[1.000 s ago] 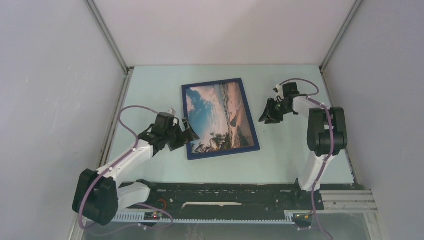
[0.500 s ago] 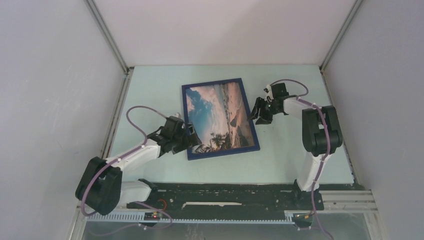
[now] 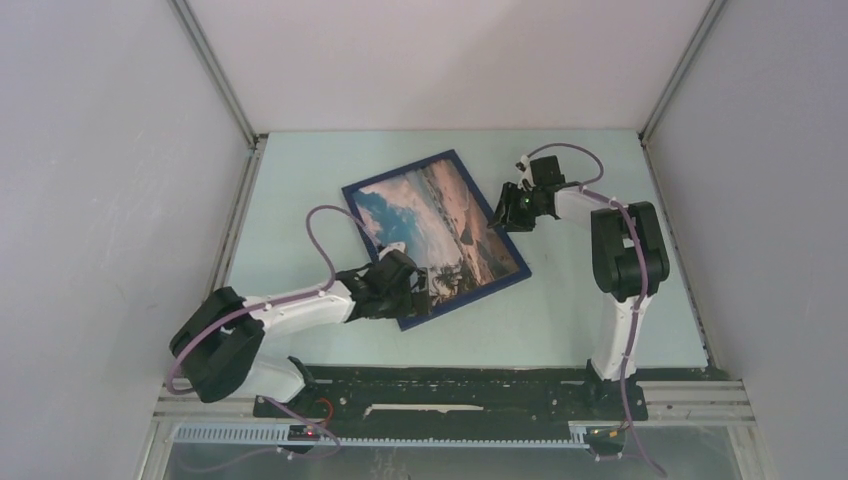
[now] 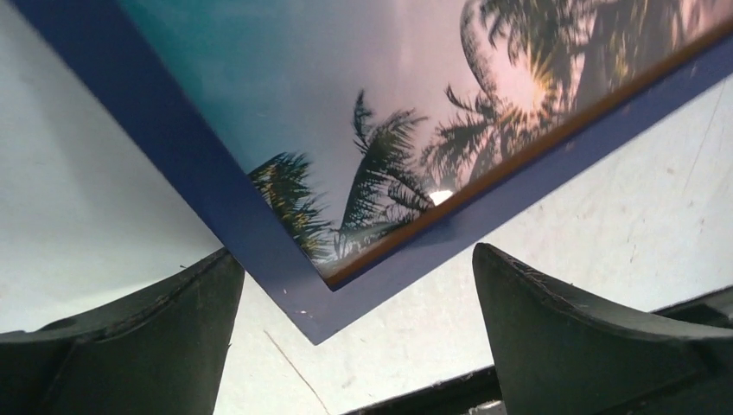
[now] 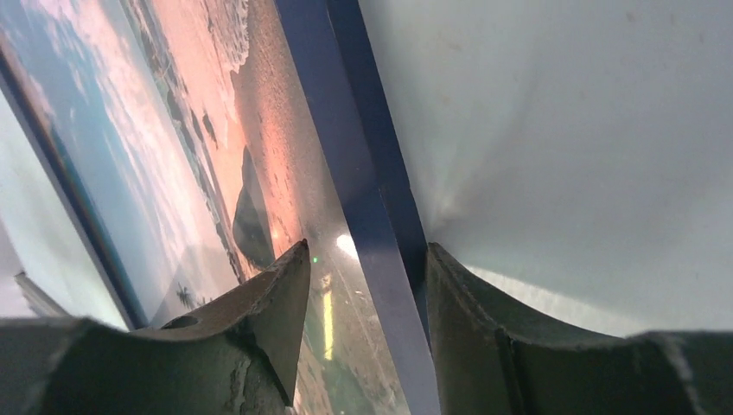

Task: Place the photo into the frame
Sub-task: Adjust the photo frame at the center of the board.

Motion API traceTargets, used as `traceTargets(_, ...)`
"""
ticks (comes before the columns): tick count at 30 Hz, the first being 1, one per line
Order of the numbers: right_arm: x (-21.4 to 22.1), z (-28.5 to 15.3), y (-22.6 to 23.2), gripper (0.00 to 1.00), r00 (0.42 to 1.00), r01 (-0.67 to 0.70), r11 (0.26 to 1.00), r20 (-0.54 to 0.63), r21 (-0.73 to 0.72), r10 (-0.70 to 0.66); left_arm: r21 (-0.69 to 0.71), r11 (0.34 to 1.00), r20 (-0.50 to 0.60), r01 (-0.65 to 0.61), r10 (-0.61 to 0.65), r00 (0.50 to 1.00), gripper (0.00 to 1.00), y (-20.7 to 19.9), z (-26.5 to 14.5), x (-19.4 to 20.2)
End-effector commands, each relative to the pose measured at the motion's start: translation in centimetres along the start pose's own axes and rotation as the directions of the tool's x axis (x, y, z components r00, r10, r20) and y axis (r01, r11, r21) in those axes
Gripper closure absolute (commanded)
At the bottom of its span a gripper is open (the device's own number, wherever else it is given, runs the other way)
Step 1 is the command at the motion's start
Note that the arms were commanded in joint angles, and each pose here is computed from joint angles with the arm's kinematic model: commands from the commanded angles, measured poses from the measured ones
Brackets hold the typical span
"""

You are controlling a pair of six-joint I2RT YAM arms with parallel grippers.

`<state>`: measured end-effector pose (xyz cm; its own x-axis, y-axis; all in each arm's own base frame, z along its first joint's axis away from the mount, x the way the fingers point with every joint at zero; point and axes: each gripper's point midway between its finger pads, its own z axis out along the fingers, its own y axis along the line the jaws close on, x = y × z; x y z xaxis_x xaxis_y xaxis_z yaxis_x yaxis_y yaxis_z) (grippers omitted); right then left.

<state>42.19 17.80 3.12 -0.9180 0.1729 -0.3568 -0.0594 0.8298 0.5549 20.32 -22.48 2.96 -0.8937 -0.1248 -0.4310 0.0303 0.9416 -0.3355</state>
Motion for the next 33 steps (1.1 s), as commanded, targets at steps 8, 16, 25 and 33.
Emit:
traceTargets(8, 2.9, 3.4, 7.9, 0.44, 0.973, 0.131, 0.965, -0.158, -0.226, -0.169, 0.253, 0.967, -0.109, -0.016, 0.045, 0.993, 0.01, -11.2, 0.1, 2.2)
traceTargets(16, 4.3, 6.8, 12.3, 0.45, 0.933, 0.199, 0.925, -0.224, -0.324, -0.28, 0.286, 0.957, -0.131, -0.038, 0.078, 0.988, 0.01, -13.3, 0.2, 2.8)
traceTargets(25, 5.7, 8.5, 16.6, 0.45, 0.903, 0.222, 0.884, -0.255, -0.412, -0.345, 0.308, 0.951, -0.147, -0.018, 0.067, 0.987, 0.01, -14.1, 0.3, 2.9)
traceTargets(33, 7.8, 9.8, 19.5, 0.44, 0.863, 0.257, 0.832, -0.271, -0.491, -0.426, 0.31, 0.951, -0.153, -0.015, 0.065, 0.986, 0.01, -14.3, 0.4, 3.0)
